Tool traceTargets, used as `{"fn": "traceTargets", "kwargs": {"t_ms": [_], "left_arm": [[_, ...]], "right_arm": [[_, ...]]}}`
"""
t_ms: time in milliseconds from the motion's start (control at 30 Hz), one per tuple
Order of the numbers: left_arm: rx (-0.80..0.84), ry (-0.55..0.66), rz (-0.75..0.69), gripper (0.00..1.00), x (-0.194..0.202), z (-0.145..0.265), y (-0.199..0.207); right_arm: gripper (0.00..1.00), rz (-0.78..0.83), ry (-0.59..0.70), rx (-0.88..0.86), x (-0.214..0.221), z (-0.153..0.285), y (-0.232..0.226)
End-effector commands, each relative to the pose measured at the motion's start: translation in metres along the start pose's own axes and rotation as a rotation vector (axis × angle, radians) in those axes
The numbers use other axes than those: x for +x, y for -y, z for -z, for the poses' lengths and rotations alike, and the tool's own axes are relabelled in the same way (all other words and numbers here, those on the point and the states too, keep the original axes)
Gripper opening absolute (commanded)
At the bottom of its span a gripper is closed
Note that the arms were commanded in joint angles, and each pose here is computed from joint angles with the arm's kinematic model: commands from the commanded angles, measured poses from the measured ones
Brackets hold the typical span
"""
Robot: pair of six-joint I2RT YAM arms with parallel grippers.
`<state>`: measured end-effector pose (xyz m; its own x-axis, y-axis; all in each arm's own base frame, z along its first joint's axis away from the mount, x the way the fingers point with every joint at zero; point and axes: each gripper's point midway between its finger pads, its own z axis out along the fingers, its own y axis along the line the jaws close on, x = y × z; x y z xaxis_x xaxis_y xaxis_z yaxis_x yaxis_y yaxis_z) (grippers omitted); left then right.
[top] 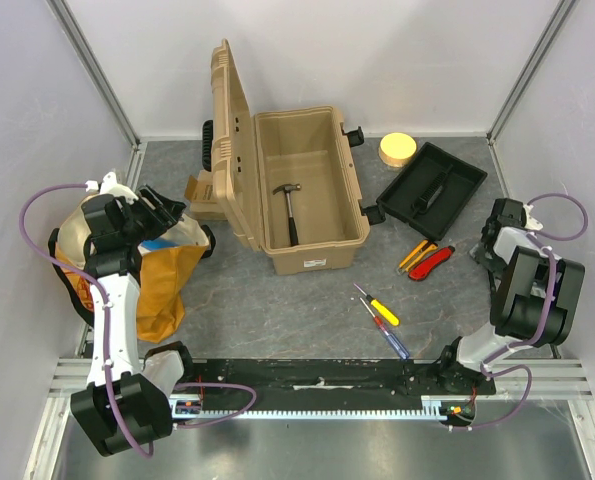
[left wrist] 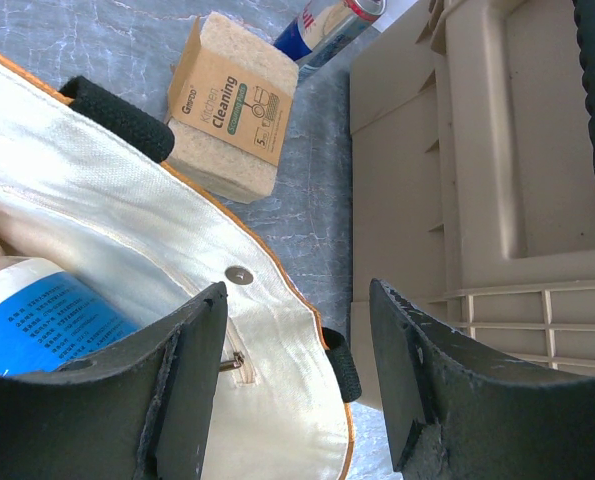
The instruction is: Pack the tool kit
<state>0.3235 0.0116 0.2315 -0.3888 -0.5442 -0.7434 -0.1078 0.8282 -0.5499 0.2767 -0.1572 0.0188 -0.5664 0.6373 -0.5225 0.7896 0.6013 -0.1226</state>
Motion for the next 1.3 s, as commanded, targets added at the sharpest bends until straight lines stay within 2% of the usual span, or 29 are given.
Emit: {"fn": "traceTargets", "kwargs": {"t_ms": [0,233,300,400,433,567,800,933,1033,1267], "left_arm": [[0.015,0.038,-0.024,0.64,-0.013,0.004,0.008],[0.015,0.041,-0.026,0.64,-0.013,0.005,0.008],[0.016,0.044,-0.028,0.64,-0.014,0.006,0.009],[0.016,0.044,-0.028,0.64,-0.014,0.006,0.009],[0.017,0.042,-0.03,0.64,-0.013,0.005,0.009],[0.017,0.045,-0.027,0.64,-0.015,0.006,0.009],[0.011,0.05,-0.031,0.64,-0.015,0.007,0.008],[0.001,0.051,-0.033,0.64,-0.015,0.007,0.007],[0.001,0.051,-0.033,0.64,-0.015,0.007,0.007],[-0.009,0.047,-0.032,0.64,-0.014,0.005,0.004]], "right_arm": [[0.63,0.026,-0.125,-0.097,0.032,-0.005,-0.016],[0.34,0.018,-0.115,-0.132,0.031,0.001,-0.018],[0.23,0.02,-0.109,-0.133,0.03,0.002,-0.018],[0.02,0.022,-0.095,-0.123,0.026,0.004,-0.016],[0.0,0.021,-0.084,-0.122,0.02,0.007,-0.017],[0.0,0.013,0.011,-0.096,-0.015,0.033,-0.02],[0.0,-0.012,0.284,-0.155,-0.095,0.132,-0.047],[0.0,-0.036,0.435,-0.323,-0.127,0.208,-0.075],[0.0,-0.027,0.496,-0.491,-0.137,0.256,-0.102],[0.0,0.085,0.535,-0.805,-0.114,0.332,-0.178]]}}
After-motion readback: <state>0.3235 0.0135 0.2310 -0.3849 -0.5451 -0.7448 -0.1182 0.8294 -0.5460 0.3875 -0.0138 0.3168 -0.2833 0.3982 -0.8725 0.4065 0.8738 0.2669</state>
